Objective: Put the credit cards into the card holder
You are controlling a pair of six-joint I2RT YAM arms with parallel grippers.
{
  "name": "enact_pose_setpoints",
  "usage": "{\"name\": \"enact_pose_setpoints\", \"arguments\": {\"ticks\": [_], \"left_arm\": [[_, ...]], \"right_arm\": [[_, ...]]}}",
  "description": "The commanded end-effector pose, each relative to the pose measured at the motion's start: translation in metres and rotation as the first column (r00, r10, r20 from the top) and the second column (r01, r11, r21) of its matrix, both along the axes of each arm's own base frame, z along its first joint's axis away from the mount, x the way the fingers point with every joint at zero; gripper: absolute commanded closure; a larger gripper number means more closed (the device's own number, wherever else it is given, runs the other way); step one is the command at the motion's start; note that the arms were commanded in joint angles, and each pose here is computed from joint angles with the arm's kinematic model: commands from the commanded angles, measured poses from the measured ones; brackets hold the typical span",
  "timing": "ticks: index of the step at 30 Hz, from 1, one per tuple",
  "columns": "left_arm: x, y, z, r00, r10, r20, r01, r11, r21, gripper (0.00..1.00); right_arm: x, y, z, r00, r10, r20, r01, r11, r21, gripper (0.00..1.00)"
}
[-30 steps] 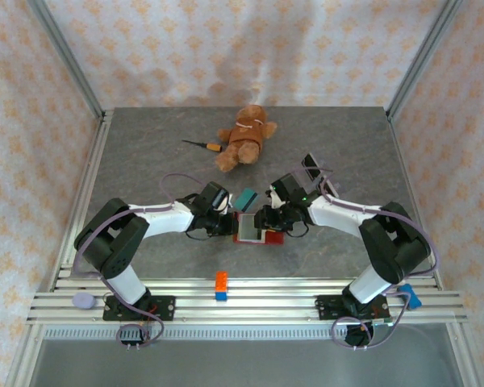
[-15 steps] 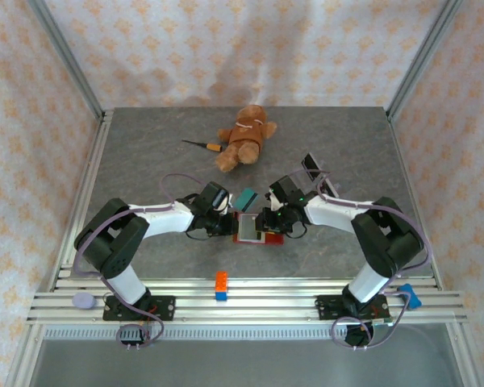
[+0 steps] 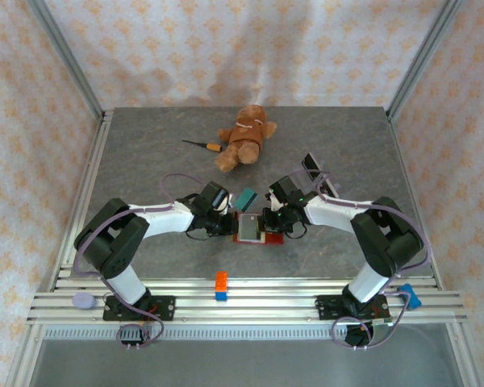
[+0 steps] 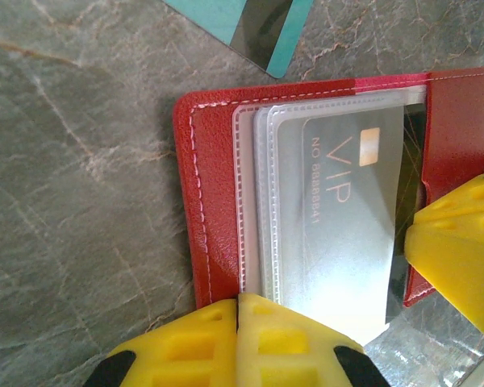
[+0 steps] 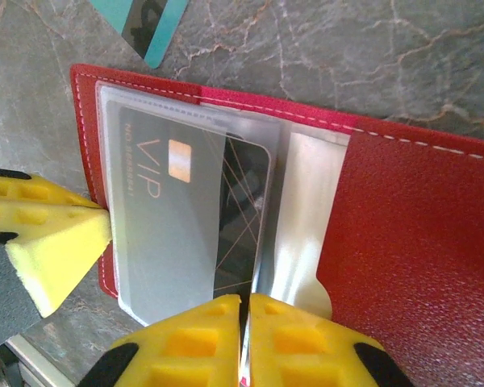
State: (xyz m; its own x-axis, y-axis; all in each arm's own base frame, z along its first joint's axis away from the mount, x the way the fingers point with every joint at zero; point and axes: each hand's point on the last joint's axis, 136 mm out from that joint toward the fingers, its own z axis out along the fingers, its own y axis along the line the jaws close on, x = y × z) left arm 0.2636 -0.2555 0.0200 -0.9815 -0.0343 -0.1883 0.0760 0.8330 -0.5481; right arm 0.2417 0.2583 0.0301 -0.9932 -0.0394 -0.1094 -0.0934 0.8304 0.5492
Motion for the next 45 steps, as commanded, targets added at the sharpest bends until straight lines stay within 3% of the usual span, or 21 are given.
{"name": "enact_pose_setpoints", "arguments": {"ticks": [1, 15, 22, 29, 38, 39, 42, 45], "left_arm": [[0.000, 0.007, -0.008, 1.000, 0.017, -0.005, -0.016, 0.998, 0.055, 0.99], [0.000, 0.005, -0.008, 1.000, 0.016, -0.007, -0.016, 0.999, 0.050, 0.99], [0.001, 0.005, -0.006, 1.000, 0.017, -0.002, -0.017, 0.999, 0.048, 0.99], [0.003, 0.018, 0.011, 0.999, -0.001, 0.048, -0.005, 0.993, 0.116, 0.99], [0.002, 0.020, 0.029, 0.997, 0.004, 0.079, -0.013, 0.994, 0.106, 0.99], [0.002, 0.021, 0.031, 0.997, 0.005, 0.082, -0.013, 0.994, 0.105, 0.97], [0.003, 0.022, 0.036, 0.995, -0.002, 0.099, -0.009, 0.994, 0.110, 0.80], [0.003, 0.021, 0.035, 0.994, -0.023, 0.102, 0.011, 0.993, 0.116, 0.70]], "right_arm": [[0.001, 0.003, -0.004, 1.000, 0.004, -0.005, -0.004, 1.000, 0.007, 0.93], [0.003, 0.024, 0.001, 0.999, 0.028, -0.016, -0.027, 0.996, 0.089, 0.96], [0.002, 0.032, 0.004, 0.999, 0.041, -0.014, -0.039, 0.992, 0.117, 0.88], [0.001, 0.002, 0.018, 0.996, 0.059, 0.060, -0.056, 0.997, -0.044, 0.74], [-0.003, -0.052, 0.037, 0.990, 0.047, 0.137, -0.005, 0.957, -0.288, 0.59], [-0.002, -0.061, 0.036, 0.989, 0.020, 0.148, 0.031, 0.943, -0.331, 0.59], [-0.001, -0.081, 0.032, 0.988, -0.002, 0.157, 0.072, 0.896, -0.439, 0.56], [-0.002, -0.079, 0.027, 0.989, -0.016, 0.144, 0.077, 0.900, -0.429, 0.52]]}}
